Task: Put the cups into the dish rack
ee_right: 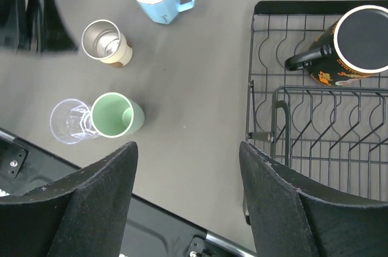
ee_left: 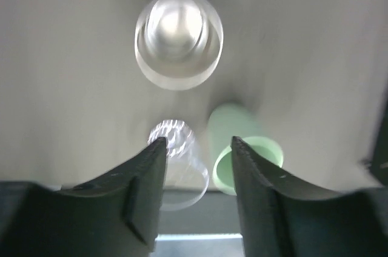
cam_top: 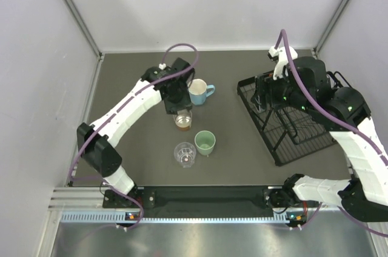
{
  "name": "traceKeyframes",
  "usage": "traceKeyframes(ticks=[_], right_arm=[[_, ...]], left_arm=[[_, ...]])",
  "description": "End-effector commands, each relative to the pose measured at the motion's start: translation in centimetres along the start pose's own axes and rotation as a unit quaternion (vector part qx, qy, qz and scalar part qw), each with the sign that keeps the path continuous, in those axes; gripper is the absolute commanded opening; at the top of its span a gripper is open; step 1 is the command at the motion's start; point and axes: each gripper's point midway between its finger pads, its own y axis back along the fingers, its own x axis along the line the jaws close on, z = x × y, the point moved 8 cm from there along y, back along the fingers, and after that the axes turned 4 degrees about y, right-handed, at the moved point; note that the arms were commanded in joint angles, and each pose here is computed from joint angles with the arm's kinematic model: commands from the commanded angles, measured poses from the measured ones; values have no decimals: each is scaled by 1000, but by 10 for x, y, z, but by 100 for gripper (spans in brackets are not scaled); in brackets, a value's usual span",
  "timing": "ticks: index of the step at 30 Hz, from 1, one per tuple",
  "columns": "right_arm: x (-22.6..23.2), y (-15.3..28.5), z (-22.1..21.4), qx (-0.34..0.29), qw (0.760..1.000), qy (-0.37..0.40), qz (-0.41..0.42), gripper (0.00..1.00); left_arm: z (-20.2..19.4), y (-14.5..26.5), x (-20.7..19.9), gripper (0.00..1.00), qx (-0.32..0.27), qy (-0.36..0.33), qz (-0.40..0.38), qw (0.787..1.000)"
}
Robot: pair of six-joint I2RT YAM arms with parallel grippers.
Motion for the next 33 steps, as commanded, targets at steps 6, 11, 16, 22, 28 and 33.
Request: traceKeyframes(ticks=[6, 11, 16, 22, 28, 33], right_arm=[[1, 23, 11, -42, 999, -22, 15, 68], [-4, 31, 9, -54, 998, -28, -3, 68], [-7, 36, 6, -61, 998, -31, -9, 69], [-7, 32, -1, -55, 998, -31, -8, 69], [-4, 27, 3, -55, 998, -33, -2, 70], [13, -12, 18, -52, 997, -38, 35, 69]], left_arm=[[91, -14, -31, 57, -57, 100, -144, 983], [103, -17, -82, 59, -47, 161, -143, 976], [110, -41, -103, 61, -58, 217, -117, 967], [124, -58, -115, 57, -105, 169, -132, 971], [129, -39, -100, 56, -147, 155, -106, 971], [122, 10, -66, 57, -204, 121, -114, 965]])
